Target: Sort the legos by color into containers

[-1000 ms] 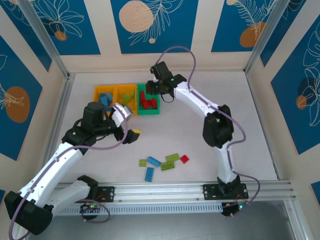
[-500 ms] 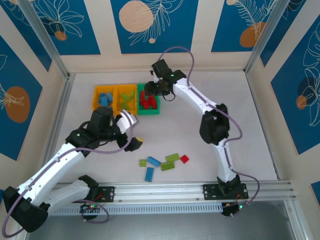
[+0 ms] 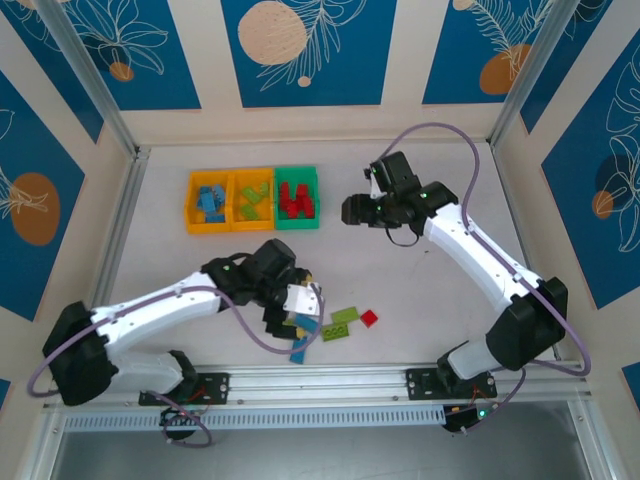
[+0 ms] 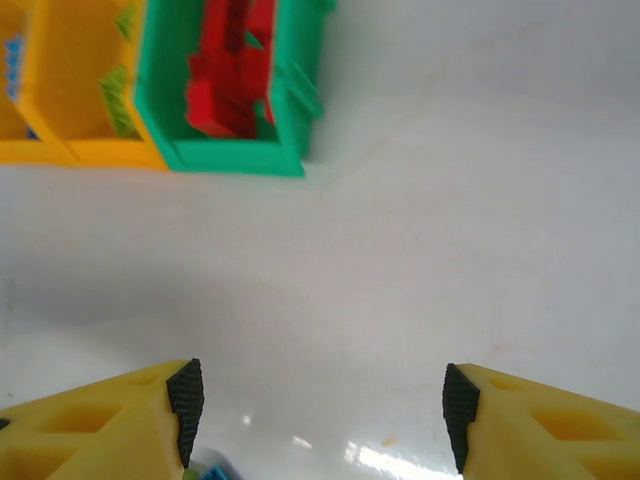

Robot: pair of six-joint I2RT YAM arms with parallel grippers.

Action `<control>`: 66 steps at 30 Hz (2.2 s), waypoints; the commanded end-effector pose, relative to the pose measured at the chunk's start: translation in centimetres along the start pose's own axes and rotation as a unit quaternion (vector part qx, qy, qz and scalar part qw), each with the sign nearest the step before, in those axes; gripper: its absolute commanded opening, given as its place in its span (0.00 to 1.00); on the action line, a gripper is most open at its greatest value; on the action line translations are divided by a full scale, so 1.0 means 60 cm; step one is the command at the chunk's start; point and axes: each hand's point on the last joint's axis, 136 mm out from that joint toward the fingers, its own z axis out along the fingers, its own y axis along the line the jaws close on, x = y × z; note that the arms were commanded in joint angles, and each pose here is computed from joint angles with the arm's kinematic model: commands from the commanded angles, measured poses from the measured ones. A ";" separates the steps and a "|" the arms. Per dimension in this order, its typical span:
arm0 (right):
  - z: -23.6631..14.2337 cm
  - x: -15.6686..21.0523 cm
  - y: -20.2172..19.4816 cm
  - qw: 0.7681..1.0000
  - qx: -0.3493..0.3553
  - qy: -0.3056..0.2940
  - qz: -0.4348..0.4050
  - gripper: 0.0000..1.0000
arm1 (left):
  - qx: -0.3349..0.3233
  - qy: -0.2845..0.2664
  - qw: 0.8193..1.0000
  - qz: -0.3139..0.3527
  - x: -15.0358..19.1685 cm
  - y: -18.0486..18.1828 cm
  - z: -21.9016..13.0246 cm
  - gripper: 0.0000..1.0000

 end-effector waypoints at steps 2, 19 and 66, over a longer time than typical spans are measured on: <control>0.001 0.026 -0.033 0.999 0.023 0.017 0.032 0.68 | 0.002 0.030 0.999 0.032 0.009 0.016 0.037 1.00; 0.005 0.019 -0.031 0.999 0.021 0.019 0.029 0.68 | 0.048 0.121 0.991 0.023 0.071 0.008 0.095 0.67; 0.002 0.022 -0.015 0.998 -0.019 0.015 0.065 0.68 | -0.381 -0.078 0.861 -0.327 0.143 0.340 -0.214 0.26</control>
